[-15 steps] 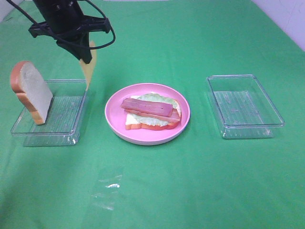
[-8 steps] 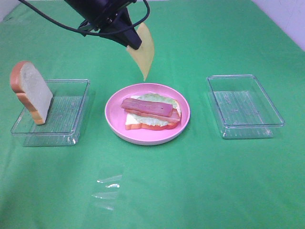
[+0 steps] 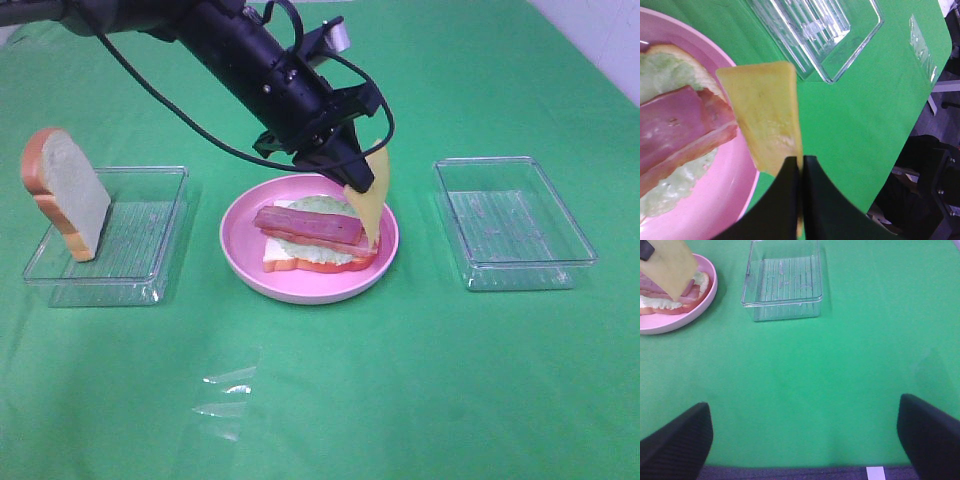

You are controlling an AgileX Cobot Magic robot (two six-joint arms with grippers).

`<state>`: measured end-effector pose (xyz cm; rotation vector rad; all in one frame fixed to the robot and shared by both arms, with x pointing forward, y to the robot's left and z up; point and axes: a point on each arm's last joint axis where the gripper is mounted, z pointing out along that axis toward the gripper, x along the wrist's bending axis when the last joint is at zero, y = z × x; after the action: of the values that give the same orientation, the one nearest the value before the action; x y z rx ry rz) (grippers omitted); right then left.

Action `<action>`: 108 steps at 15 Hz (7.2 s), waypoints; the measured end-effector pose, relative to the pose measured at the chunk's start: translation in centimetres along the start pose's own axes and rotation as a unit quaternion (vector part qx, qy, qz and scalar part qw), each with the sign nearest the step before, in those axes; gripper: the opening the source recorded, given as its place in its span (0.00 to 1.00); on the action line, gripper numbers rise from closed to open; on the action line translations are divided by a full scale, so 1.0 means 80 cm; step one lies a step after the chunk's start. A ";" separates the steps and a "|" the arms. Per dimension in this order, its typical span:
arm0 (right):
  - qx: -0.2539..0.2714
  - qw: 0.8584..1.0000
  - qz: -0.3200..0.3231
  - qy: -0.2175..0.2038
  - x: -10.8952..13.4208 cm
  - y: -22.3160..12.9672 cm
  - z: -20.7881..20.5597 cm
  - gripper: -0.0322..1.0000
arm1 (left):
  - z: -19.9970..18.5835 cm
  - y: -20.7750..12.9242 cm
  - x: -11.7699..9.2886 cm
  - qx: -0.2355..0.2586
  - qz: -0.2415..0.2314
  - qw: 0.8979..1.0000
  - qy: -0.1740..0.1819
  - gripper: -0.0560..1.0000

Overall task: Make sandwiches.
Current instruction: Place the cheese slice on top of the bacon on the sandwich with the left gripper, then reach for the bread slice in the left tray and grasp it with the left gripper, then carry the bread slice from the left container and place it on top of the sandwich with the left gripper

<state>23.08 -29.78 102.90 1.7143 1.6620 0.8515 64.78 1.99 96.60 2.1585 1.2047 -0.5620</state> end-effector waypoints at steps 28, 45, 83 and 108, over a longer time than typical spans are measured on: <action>0.000 1.000 0.000 0.000 0.000 0.000 0.000 0.96 | -0.024 0.029 0.038 -0.017 0.055 0.973 0.223 0.96; 0.000 1.000 0.000 0.000 0.000 0.000 0.000 0.96 | -0.352 -0.068 0.102 -0.138 -0.179 0.890 0.397 0.99; 0.000 1.000 0.000 0.001 0.000 0.000 0.000 0.96 | -0.200 -0.081 0.230 0.026 -0.244 0.914 0.322 0.24; 0.000 1.000 0.000 0.001 0.000 0.000 0.000 0.96 | -0.026 0.004 0.059 -0.090 -0.157 0.983 -0.009 0.24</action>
<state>23.07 -29.76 102.91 1.7147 1.6628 0.8537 67.55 6.16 95.30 1.8221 1.5384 -0.5768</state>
